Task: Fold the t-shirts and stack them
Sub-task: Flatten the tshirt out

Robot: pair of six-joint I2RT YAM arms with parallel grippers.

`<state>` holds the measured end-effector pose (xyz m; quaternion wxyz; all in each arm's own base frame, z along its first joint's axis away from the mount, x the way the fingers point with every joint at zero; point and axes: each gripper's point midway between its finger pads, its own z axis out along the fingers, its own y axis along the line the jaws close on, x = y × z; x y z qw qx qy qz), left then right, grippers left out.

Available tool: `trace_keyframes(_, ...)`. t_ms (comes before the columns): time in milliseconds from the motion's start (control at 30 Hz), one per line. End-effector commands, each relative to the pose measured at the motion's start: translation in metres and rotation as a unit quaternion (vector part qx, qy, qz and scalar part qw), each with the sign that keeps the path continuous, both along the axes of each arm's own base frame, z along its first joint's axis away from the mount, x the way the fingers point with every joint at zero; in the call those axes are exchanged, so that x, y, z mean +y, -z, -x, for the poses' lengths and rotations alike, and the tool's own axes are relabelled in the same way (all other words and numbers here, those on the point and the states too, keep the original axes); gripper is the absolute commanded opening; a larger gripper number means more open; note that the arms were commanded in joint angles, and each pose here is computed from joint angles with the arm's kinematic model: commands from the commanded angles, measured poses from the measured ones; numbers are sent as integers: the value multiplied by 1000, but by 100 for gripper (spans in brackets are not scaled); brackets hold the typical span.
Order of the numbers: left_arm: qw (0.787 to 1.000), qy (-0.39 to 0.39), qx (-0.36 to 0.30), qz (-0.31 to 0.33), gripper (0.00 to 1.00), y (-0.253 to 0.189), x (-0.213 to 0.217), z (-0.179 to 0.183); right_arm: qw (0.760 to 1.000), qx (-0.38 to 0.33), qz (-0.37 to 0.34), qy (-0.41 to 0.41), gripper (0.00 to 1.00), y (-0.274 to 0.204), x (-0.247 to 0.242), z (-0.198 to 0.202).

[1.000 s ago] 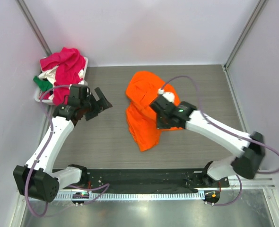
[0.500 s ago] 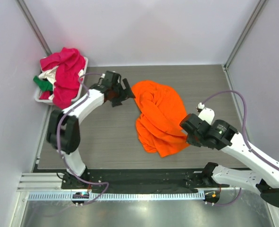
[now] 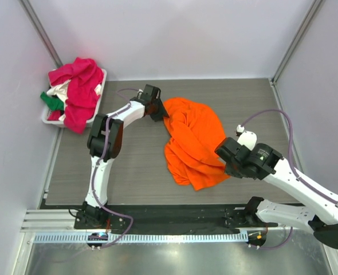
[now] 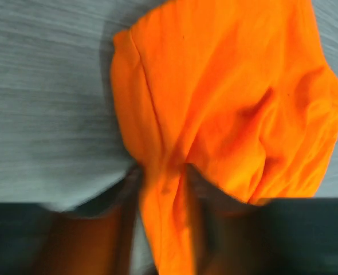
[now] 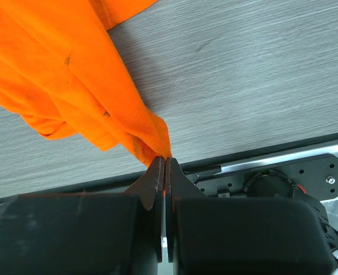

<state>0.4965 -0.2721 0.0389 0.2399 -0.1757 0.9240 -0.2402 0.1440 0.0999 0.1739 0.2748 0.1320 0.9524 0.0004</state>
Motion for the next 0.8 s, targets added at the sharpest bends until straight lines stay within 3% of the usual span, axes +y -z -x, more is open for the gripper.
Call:
trace_keyframes(0, 999, -9, -29, 24, 26, -10, -11, -24, 1000, -24, 19, 9, 1, -12, -10, -5)
trace_keyframes(67, 998, -13, -51, 29, 0, -33, -11, -30, 999, -37, 17, 10, 1, -21, -10, -10)
trace_keyframes(167, 995, -29, -91, 10, 0, -79, 4, -27, 997, -73, 27, 12, 1, -50, -14, -21)
trace_keyframes(200, 991, -33, -127, 13, 0, -126, 11, -19, 996, -75, 41, 12, 1, -58, -19, -22)
trace_keyframes(267, 989, -35, -140, -22, 0, -162, 32, 1, 992, -120, 41, 15, 1, -94, -24, -31)
trace_keyframes(300, 985, -38, -166, -20, 0, -211, 46, 23, 990, -130, 45, 10, 1, -104, -27, -33)
trace_keyframes(467, 967, -43, -247, -43, 0, -328, 95, 100, 976, -219, 11, -9, 1, -175, -38, -37)
trace_keyframes(633, 950, -31, -306, -51, 0, -408, 136, 184, 954, -292, -16, -58, 1, -228, -49, -29)
trace_keyframes(767, 923, -23, -385, -16, 0, -479, 162, 257, 920, -363, -90, -121, 1, -275, -52, -6)
